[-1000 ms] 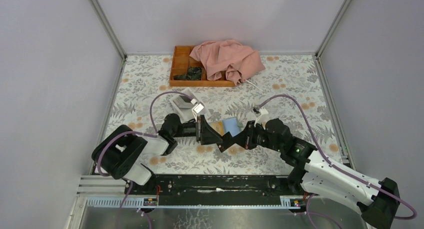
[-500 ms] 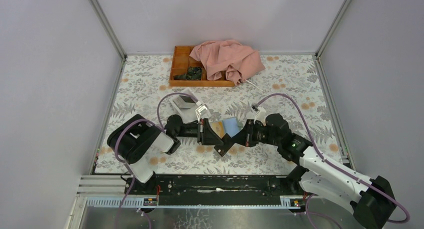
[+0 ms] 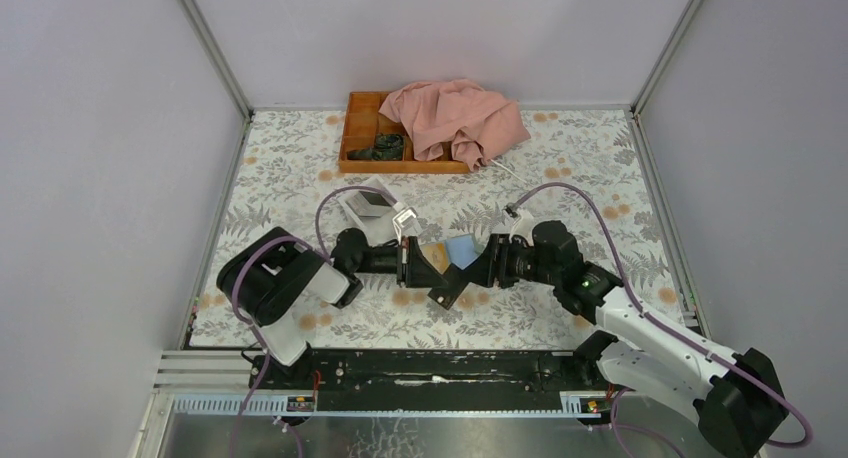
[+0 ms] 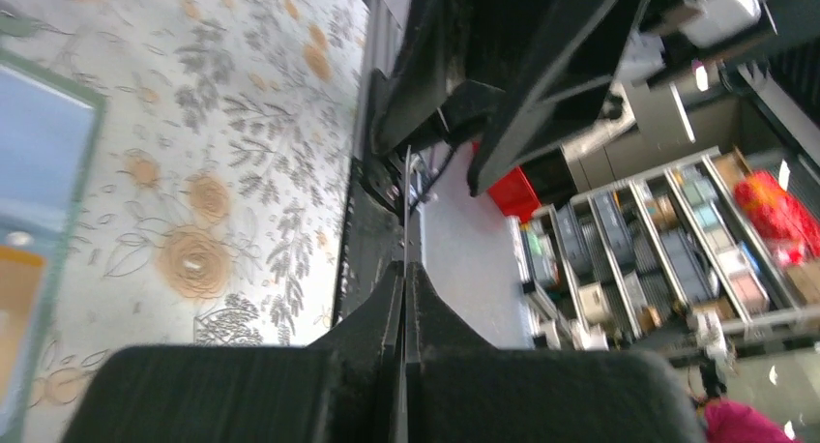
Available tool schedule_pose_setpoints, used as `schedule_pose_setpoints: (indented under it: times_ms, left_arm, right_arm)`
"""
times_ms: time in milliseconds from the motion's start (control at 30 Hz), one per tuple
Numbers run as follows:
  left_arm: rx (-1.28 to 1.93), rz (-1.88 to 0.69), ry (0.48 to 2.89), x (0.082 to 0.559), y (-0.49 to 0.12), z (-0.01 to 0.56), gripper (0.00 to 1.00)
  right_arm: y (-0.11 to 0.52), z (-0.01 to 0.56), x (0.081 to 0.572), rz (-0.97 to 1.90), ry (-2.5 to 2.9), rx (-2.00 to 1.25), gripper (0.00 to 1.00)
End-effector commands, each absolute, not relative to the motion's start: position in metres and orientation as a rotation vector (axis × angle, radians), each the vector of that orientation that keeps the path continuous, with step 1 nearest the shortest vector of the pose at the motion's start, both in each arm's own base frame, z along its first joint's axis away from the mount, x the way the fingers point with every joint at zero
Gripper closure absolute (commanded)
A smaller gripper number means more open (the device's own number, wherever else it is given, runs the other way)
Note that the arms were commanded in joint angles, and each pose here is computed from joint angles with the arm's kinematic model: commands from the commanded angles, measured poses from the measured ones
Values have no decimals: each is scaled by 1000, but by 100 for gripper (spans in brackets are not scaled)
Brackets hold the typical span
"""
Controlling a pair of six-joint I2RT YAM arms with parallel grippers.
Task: Put the credit cards into the card holder
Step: Pick up the credit card from the storage box.
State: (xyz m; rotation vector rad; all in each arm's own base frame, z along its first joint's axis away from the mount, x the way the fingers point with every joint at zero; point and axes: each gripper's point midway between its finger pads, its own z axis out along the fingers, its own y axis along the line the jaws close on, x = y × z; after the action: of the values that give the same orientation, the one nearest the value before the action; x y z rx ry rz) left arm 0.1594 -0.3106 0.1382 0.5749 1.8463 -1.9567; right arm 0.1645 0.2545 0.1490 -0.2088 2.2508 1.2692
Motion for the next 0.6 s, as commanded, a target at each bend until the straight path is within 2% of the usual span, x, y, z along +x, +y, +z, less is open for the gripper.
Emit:
schedule_pose_setpoints:
  times_ms: [0,100,300,567]
  left_arm:
    - [389,-1710,1913,200,-307,122,100]
    - [239,-1500,1995,226,-301,106,100]
    - [-99,-1296,2044,260,-291,89,100]
    - [-385,-1244,2015,275,-290,77,100]
  right_arm:
    - [246,177,191,1138,2127,-202,45]
    - [237,176,202,1056,2104,-167,44]
    - [218,164,231,841,2102,-72,44]
    - [202,140,265,593,2135,-15,49]
